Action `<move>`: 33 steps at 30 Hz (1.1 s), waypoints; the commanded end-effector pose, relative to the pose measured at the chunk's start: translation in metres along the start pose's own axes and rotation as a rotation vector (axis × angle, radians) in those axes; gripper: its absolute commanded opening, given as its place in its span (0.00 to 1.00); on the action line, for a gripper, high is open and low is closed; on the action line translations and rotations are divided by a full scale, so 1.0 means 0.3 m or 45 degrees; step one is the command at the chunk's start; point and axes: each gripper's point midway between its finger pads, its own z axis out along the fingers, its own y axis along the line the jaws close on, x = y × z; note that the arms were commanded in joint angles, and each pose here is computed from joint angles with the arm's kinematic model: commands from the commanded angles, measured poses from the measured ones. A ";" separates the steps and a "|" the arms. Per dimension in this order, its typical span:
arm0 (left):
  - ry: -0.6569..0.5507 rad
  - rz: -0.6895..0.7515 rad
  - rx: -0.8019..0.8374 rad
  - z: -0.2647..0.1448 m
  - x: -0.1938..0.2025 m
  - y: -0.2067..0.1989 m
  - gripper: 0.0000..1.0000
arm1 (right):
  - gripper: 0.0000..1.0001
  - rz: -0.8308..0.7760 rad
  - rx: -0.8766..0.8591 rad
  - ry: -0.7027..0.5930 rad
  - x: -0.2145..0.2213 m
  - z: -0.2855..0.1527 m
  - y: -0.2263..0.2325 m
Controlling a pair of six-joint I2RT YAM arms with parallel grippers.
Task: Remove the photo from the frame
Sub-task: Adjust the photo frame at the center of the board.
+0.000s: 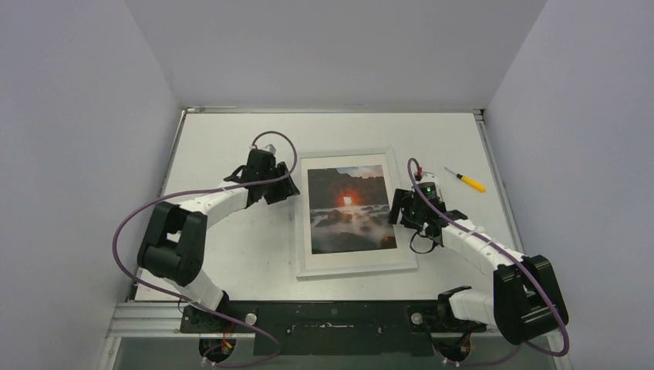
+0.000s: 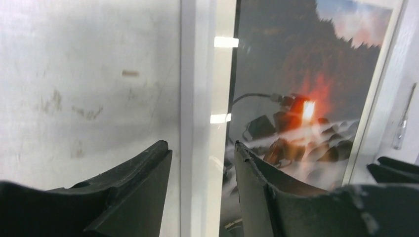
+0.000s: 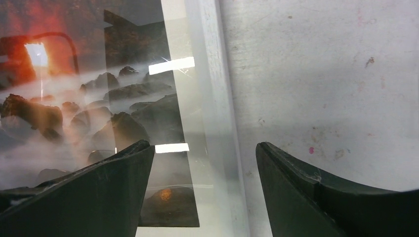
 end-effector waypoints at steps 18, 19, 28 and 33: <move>0.138 0.254 -0.384 -0.076 0.220 0.064 0.45 | 0.74 -0.267 -0.184 -0.161 -0.103 -0.146 0.308; 0.141 0.258 -0.395 -0.071 0.216 0.060 0.44 | 0.73 -0.266 -0.234 -0.159 -0.094 -0.147 0.335; 0.183 0.295 -0.479 -0.018 0.252 0.059 0.41 | 0.68 -0.246 -0.355 -0.155 -0.053 -0.137 0.403; 0.160 0.381 -0.613 -0.011 0.262 0.060 0.36 | 0.66 -0.221 -0.337 -0.194 -0.055 -0.143 0.379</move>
